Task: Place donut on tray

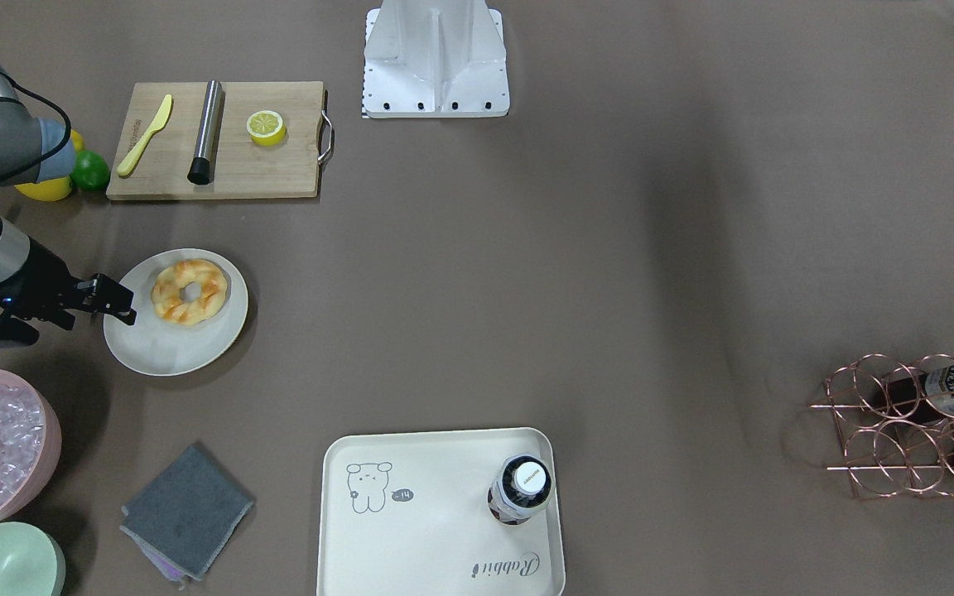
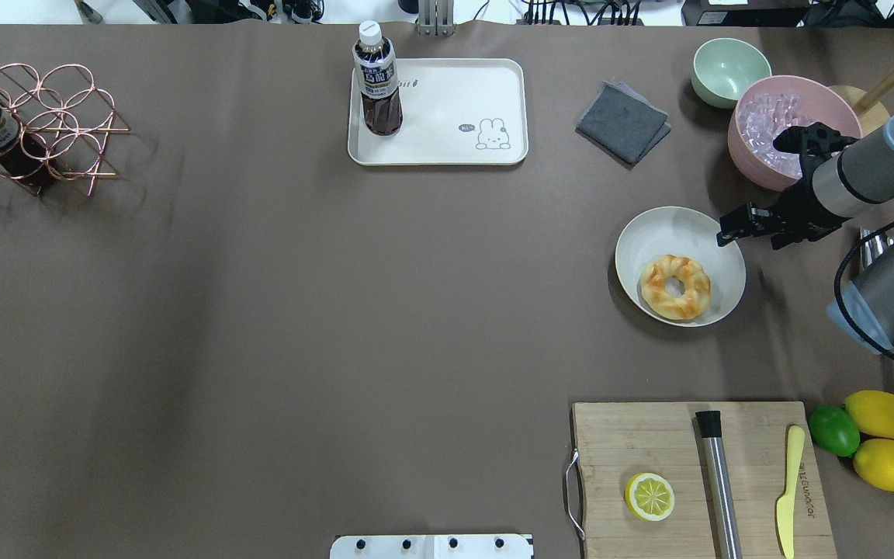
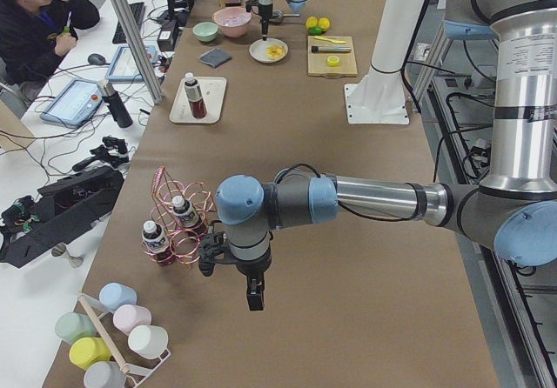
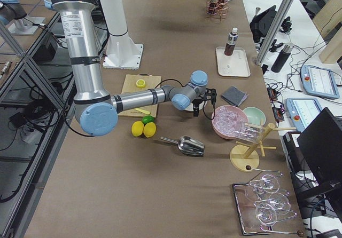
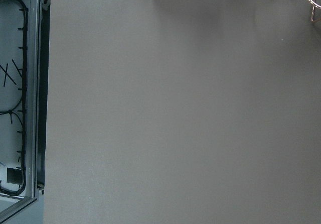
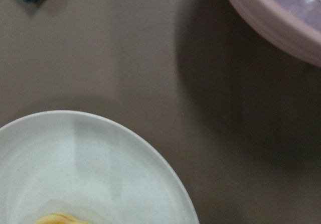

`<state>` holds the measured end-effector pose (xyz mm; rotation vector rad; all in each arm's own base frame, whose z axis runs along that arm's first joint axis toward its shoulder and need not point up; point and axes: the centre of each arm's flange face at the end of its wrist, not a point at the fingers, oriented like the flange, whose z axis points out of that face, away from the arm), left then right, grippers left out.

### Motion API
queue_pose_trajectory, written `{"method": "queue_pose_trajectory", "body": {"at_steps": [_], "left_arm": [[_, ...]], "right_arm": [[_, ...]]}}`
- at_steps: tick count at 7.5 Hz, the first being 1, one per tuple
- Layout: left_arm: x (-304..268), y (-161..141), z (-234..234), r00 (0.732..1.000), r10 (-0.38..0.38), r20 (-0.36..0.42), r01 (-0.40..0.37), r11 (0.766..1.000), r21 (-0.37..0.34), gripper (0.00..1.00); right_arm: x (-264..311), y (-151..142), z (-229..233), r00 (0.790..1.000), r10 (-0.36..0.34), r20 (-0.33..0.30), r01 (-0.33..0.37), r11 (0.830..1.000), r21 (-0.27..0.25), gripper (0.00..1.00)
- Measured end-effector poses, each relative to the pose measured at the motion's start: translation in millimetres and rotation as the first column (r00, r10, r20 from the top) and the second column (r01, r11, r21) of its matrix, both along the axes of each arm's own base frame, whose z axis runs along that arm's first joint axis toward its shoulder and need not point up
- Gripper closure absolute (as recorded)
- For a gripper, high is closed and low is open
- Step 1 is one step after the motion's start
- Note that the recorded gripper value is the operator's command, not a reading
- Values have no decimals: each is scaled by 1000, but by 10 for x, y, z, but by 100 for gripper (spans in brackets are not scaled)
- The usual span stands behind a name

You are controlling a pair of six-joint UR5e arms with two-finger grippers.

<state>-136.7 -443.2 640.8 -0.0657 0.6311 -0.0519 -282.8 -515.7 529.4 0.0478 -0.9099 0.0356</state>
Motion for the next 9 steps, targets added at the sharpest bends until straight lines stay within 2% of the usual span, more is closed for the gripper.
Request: {"method": "queue_pose_trajectory", "body": {"at_steps": [5, 6, 7, 8, 9], "left_arm": [[-11, -53, -51, 1000, -2, 2, 2, 1000, 10, 2], [-14, -61, -61, 1000, -2, 2, 2, 1000, 12, 2], [-16, -64, -71, 1000, -3, 3, 2, 1000, 14, 2], [-17, -65, -90, 1000, -3, 4, 2, 1000, 18, 2], [-17, -65, -104, 1000, -2, 5, 2, 1000, 20, 2]], "right_arm": [[-114, 81, 14, 1000, -16, 2, 16, 1000, -5, 2], [-131, 95, 26, 1000, -19, 1, 19, 1000, -7, 28], [-144, 106, 39, 1000, -22, -1, 22, 1000, -9, 75], [-146, 112, 40, 1000, -23, 0, 23, 1000, -9, 100], [-147, 115, 41, 1000, -24, 0, 24, 1000, -10, 100]]}}
